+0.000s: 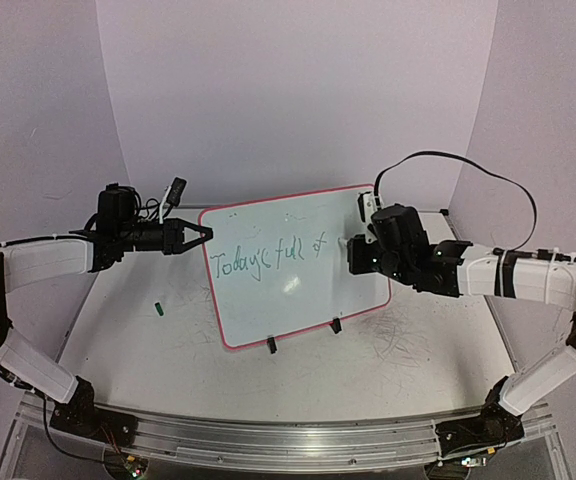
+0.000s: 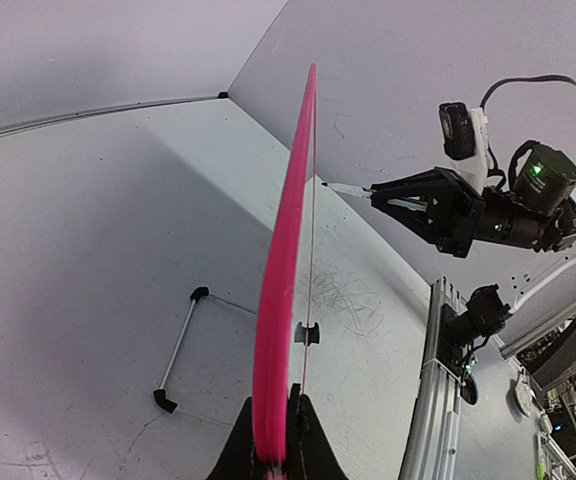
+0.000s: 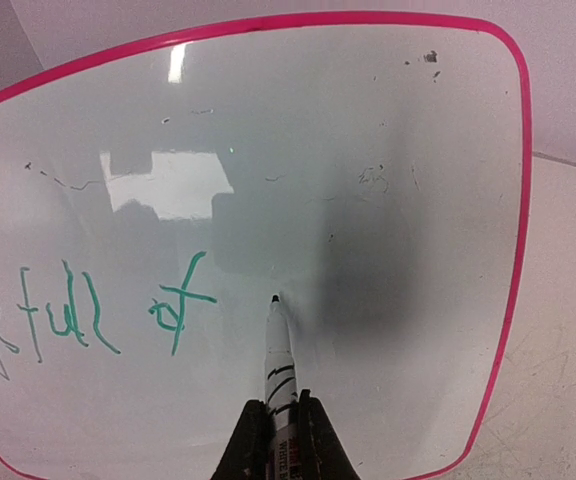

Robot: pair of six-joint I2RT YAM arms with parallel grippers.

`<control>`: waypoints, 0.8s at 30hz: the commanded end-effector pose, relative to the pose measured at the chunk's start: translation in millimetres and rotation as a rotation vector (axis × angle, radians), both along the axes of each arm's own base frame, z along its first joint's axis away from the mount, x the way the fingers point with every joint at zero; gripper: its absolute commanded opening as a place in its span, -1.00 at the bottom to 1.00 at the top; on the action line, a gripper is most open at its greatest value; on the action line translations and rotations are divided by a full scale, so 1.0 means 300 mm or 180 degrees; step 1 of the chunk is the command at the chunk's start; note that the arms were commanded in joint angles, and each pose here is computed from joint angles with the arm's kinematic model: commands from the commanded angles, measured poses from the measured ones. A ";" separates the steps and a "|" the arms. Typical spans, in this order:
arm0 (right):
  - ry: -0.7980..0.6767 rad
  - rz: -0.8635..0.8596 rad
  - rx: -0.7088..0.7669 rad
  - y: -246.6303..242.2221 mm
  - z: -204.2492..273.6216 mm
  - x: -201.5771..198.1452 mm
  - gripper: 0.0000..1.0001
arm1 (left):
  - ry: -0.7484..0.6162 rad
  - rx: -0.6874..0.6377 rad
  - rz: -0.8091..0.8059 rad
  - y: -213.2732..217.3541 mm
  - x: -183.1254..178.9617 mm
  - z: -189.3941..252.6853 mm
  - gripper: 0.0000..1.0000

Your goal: Write a sentence on the whiteboard

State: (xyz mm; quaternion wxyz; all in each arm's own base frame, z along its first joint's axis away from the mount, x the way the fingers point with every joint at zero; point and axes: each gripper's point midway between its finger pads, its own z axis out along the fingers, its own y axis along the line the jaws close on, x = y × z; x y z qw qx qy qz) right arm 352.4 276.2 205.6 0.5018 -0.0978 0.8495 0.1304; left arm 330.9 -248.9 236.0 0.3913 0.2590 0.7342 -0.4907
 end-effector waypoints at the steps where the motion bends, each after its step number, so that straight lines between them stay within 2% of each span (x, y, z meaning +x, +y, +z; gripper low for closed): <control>1: -0.0207 -0.0002 0.0116 0.021 0.093 0.033 -1.00 | -0.0148 0.0261 0.0127 0.000 0.023 -0.039 -1.00; 18: -0.0042 -0.0231 0.0061 -0.012 0.017 0.079 -1.00 | -0.0159 0.0263 0.0127 0.001 0.022 -0.037 -1.00; 24: -0.0088 -0.0217 0.0091 -0.022 0.049 0.068 -1.00 | -0.0136 0.0267 0.0112 -0.002 0.023 -0.044 -1.00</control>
